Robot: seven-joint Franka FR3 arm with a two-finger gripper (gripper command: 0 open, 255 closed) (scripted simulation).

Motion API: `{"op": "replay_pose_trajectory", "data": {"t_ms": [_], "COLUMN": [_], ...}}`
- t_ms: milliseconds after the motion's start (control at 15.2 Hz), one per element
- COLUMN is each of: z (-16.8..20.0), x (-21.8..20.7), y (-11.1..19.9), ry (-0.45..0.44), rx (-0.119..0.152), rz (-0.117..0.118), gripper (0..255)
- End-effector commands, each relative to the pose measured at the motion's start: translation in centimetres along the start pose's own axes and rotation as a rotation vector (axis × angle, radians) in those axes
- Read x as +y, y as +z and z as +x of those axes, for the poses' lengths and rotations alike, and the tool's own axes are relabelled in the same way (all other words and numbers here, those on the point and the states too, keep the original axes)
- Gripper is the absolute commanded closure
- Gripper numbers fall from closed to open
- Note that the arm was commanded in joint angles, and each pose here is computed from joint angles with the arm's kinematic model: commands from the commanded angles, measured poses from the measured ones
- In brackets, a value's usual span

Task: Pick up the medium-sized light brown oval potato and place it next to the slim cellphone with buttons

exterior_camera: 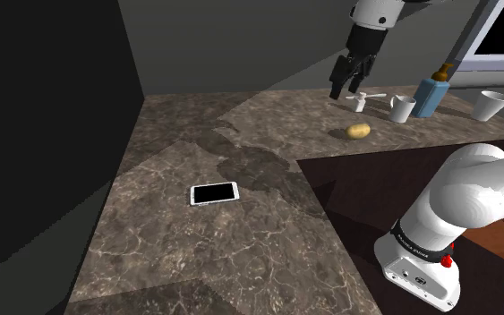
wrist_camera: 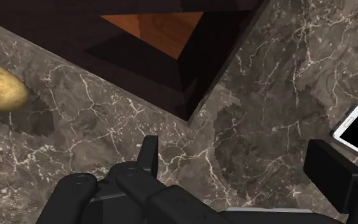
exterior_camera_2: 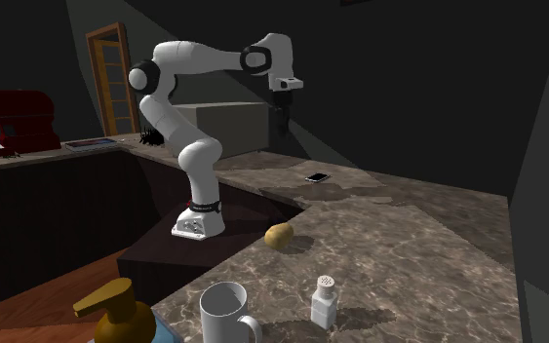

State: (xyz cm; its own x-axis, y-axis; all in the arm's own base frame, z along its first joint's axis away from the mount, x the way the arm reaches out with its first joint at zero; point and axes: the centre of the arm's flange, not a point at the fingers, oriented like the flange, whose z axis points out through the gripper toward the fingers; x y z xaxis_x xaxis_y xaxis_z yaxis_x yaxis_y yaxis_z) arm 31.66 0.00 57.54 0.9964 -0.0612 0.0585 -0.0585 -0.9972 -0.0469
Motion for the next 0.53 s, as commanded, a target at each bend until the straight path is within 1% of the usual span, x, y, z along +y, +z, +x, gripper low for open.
{"op": "replay_pose_trajectory", "data": {"t_ms": [0, 462], "z": [0.0, -0.6], "x": [0.0, 7.4], "y": [0.0, 5.1], "ry": [0.0, -0.212], "rx": [0.0, -0.04], "rz": [0.0, -0.01], "gripper": [0, 0]}}
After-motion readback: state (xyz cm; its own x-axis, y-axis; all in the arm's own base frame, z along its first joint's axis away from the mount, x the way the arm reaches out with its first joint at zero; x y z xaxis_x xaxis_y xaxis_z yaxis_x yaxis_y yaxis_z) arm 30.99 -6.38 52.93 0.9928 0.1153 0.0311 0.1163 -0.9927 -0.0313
